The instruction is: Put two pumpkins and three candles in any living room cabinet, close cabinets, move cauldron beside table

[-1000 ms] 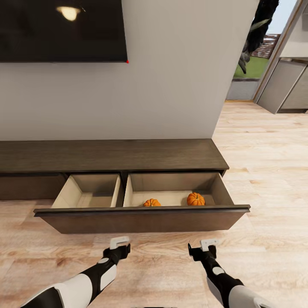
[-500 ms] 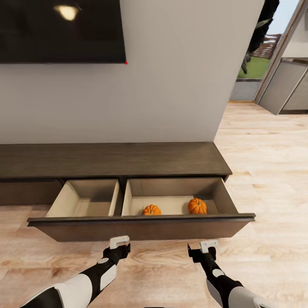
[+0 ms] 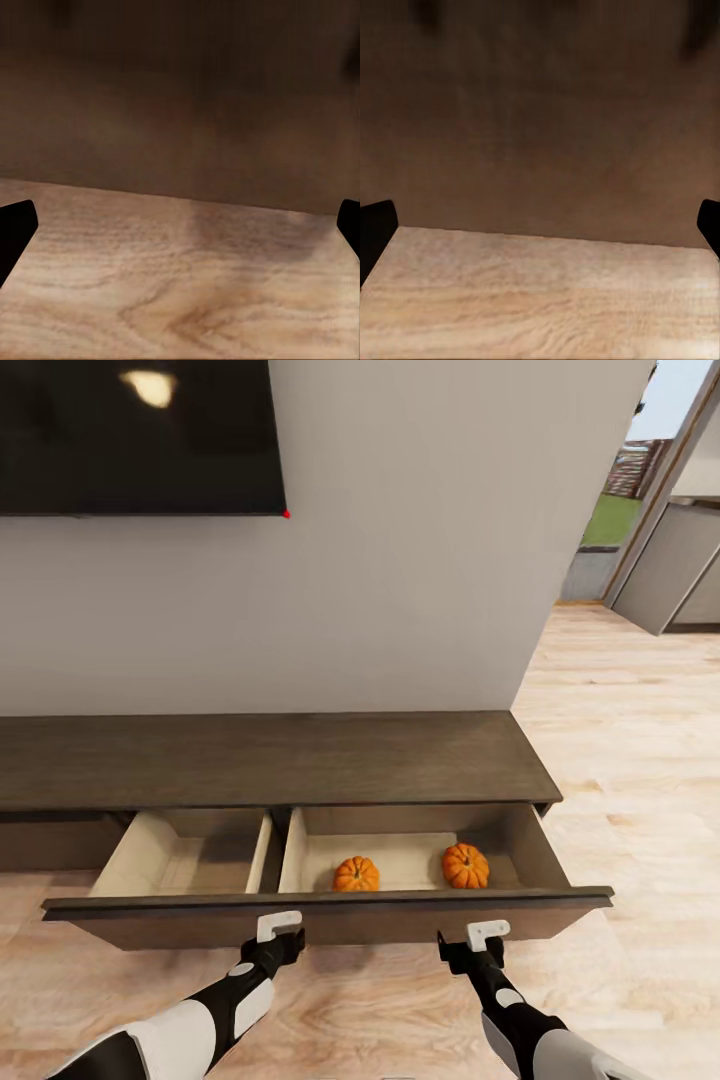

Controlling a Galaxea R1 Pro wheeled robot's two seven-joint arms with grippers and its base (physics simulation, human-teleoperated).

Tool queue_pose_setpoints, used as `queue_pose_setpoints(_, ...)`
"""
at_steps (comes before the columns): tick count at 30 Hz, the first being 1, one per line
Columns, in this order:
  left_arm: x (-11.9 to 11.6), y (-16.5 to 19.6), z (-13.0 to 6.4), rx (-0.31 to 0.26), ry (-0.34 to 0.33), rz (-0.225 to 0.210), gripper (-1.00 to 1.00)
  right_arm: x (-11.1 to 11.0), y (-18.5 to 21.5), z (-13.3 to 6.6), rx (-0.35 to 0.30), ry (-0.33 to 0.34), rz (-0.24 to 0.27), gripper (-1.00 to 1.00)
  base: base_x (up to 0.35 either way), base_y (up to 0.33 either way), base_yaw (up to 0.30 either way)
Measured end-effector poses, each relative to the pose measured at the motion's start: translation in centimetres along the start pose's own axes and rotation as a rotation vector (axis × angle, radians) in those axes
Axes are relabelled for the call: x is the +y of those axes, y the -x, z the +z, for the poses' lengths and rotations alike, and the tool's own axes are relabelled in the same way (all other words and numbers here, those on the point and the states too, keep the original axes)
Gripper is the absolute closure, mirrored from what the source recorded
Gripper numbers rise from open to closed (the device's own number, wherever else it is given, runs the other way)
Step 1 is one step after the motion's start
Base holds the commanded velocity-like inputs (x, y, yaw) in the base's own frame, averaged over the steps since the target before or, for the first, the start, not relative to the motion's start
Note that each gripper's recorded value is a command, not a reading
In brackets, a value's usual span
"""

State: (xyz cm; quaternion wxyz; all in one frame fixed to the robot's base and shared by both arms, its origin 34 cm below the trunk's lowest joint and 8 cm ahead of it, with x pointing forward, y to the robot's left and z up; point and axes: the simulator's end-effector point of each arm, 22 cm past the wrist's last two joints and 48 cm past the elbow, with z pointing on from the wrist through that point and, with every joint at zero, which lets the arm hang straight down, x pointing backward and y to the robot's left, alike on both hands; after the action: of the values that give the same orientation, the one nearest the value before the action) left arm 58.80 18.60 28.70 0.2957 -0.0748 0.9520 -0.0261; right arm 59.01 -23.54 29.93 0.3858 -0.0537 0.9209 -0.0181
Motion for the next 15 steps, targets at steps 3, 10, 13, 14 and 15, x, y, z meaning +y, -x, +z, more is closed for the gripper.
queue_pose_setpoints(3,0.02,-0.02,0.0,0.001,0.001,0.0,-1.0,0.0,0.01,0.01,0.0,0.0,-0.001,-1.0,0.33,0.0,0.0)
queue_pose_setpoints(10,0.06,-0.05,0.0,0.001,0.001,-0.001,-1.0,0.08,0.14,0.02,-0.004,0.002,0.0,-1.0,0.33,0.0,0.0)
queue_pose_setpoints(13,0.06,-0.03,0.0,0.001,0.001,-0.002,-1.0,0.09,0.16,0.02,-0.005,0.002,0.0,-1.0,0.33,0.0,0.0)
queue_pose_setpoints(14,0.06,-0.03,0.0,0.001,0.002,-0.002,-1.0,0.09,0.16,0.02,-0.005,0.002,0.0,-1.0,0.33,0.0,0.0)
queue_pose_setpoints(15,0.03,-0.05,0.0,0.001,0.0,0.001,-1.0,0.08,0.16,0.02,-0.005,0.002,0.0,-1.0,0.33,0.0,0.0)
